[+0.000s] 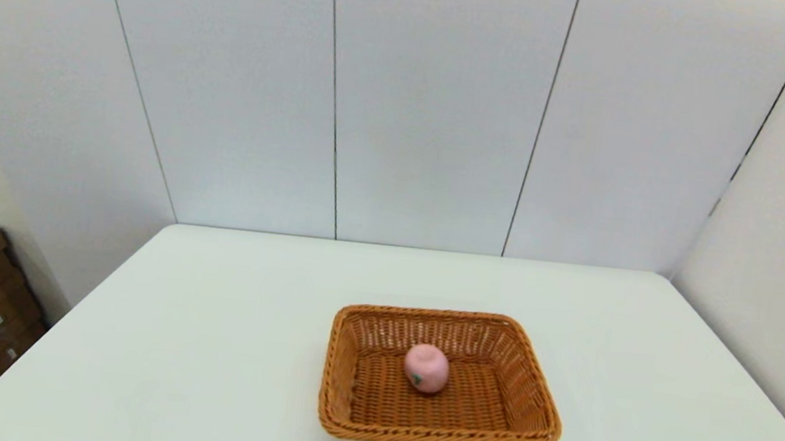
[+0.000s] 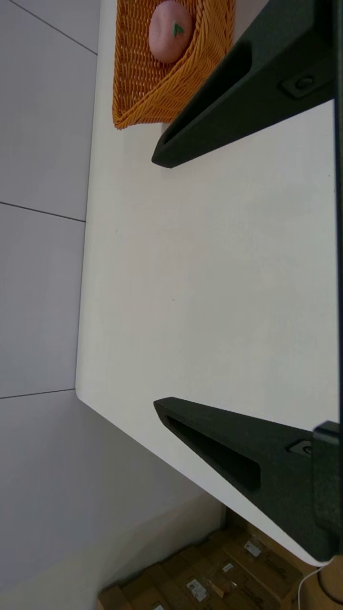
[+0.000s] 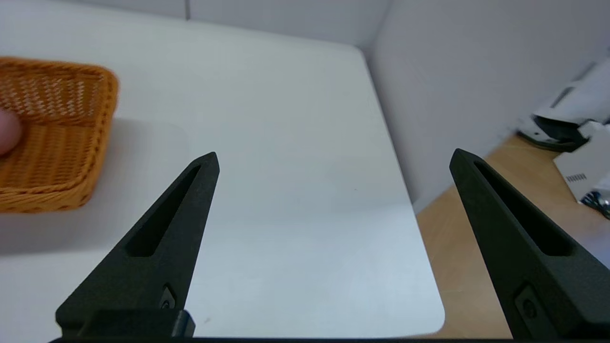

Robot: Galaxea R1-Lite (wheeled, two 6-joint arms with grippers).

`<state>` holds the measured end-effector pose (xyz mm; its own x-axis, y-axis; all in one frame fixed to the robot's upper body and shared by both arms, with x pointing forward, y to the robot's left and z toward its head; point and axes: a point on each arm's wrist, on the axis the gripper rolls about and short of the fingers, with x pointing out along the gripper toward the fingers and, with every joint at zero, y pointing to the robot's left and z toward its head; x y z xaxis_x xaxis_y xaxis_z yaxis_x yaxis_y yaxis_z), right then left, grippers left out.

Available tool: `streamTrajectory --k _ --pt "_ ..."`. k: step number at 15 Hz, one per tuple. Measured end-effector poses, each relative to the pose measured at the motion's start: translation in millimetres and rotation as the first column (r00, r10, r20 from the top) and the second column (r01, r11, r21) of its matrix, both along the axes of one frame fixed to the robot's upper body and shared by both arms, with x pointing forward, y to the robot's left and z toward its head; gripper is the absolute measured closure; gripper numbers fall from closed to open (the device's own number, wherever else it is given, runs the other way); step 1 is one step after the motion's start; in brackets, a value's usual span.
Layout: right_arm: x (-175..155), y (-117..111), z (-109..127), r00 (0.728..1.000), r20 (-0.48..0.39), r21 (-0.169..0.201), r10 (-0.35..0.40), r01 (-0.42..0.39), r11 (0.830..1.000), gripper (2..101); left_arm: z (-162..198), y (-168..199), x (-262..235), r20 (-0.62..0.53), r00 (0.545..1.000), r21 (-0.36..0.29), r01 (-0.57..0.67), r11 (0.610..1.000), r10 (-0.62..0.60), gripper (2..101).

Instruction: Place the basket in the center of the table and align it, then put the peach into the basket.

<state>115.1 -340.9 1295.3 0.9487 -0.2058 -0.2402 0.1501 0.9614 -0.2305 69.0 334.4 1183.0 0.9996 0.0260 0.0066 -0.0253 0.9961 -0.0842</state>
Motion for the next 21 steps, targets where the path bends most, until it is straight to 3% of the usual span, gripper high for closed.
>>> streamTrajectory --k 1,4,5,10,13,15,17,21 --pt "-9.8 -1.1 -7.1 0.999 0.035 0.025 -0.011 0.010 1.000 6.0 0.0 0.0 0.0 0.000 1.000 0.000 0.000 1.000 0.000 5.4" --pt "-30.0 -2.6 -24.7 0.990 0.128 0.158 -0.053 0.032 0.987 5.4 0.0 0.0 0.0 0.000 1.000 0.000 0.000 1.000 0.000 5.4" --pt "-34.6 -2.7 -28.8 0.985 0.153 0.185 -0.073 0.044 0.982 5.3 0.0 0.0 0.0 0.000 1.000 0.001 0.000 1.000 0.000 5.4" --pt "-47.1 -0.7 -58.7 0.975 0.210 0.155 -0.069 0.037 0.987 5.2 0.0 0.0 0.0 0.000 1.000 0.001 0.000 1.000 0.000 5.4" --pt "-46.2 0.9 -87.0 0.962 0.271 0.153 0.006 -0.050 0.987 5.2 0.0 0.0 0.0 0.000 1.000 0.001 0.000 1.000 0.000 5.4" --pt "-46.7 3.0 -96.6 0.946 0.310 0.154 0.095 -0.148 0.977 5.2 0.0 0.0 0.0 0.000 1.000 0.002 0.000 1.000 0.000 5.4" --pt "-45.9 4.1 -108.5 0.949 0.276 0.135 0.151 -0.194 0.972 5.2 0.0 0.0 0.0 0.000 1.000 0.002 0.000 1.000 0.000 5.4" --pt "-46.1 4.2 -112.0 0.949 0.277 0.144 0.150 -0.195 0.970 5.2 0.2 0.0 -0.1 0.001 1.000 0.006 0.002 1.000 -0.002 5.4"
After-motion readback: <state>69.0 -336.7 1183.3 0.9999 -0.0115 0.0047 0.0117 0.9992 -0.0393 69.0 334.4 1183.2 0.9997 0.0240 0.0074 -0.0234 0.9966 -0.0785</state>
